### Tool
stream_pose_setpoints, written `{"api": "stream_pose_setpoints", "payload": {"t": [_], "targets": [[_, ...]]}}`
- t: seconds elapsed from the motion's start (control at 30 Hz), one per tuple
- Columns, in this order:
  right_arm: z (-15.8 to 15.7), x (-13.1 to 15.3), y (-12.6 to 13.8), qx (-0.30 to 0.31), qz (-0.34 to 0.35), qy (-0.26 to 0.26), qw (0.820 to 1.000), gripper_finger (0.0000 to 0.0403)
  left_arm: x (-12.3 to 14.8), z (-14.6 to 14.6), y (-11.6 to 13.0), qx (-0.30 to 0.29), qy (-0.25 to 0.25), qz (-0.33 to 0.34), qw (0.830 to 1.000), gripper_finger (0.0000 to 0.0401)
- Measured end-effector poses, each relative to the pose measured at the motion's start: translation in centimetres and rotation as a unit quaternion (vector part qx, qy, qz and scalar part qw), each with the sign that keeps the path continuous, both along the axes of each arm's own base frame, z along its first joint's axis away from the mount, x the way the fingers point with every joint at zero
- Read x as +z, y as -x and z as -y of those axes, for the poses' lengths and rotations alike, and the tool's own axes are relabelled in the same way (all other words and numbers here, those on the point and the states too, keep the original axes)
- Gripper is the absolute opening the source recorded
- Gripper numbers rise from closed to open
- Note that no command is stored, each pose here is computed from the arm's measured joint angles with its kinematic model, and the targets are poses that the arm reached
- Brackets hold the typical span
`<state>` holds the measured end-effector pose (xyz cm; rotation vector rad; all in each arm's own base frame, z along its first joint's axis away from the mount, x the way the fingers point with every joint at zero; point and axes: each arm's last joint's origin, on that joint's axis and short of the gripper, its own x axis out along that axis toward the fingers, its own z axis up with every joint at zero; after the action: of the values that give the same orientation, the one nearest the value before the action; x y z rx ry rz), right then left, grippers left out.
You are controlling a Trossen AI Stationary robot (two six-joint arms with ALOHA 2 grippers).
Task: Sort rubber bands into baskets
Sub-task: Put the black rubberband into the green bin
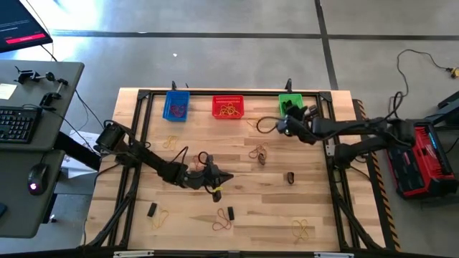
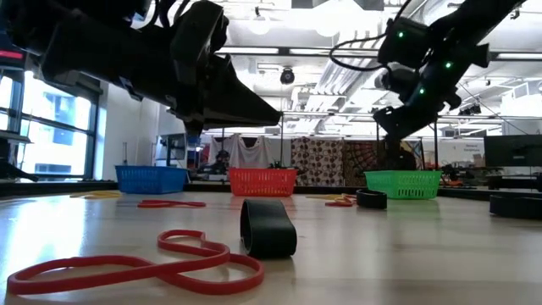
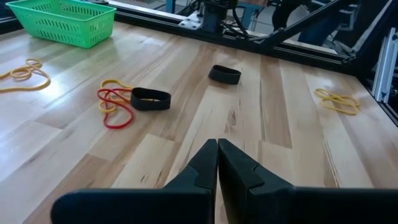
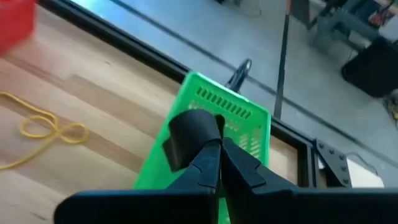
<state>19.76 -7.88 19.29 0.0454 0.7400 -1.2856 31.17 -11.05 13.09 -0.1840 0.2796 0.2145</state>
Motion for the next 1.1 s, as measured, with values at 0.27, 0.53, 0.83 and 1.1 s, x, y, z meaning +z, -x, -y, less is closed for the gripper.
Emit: {"api": "stream_pose_setpoints", "payload": {"t": [0.27,0.53,0.83,1.1], "targets": [[3.1,-0.4,1.3,0.002,-0.011,-0.084,0.996,0.0,0.0,0.0,0.0,-0.003,0.001,-0.001,1.0,0.0003],[5.4,0.3,2.2,0.001,0.024,-0.144,0.989,0.0,0.0,0.0,0.0,-0.003,0.001,-0.001,1.0,0.0003],[6.8,2.1,2.2,-0.014,0.009,-0.209,0.978,0.0,0.0,0.0,0.0,-0.003,0.001,-0.001,1.0,0.0003],[9.1,2.7,-0.3,-0.023,-0.03,-0.251,0.967,0.0,0.0,0.0,0.0,-0.004,0.001,-0.002,1.0,0.0003]]}}
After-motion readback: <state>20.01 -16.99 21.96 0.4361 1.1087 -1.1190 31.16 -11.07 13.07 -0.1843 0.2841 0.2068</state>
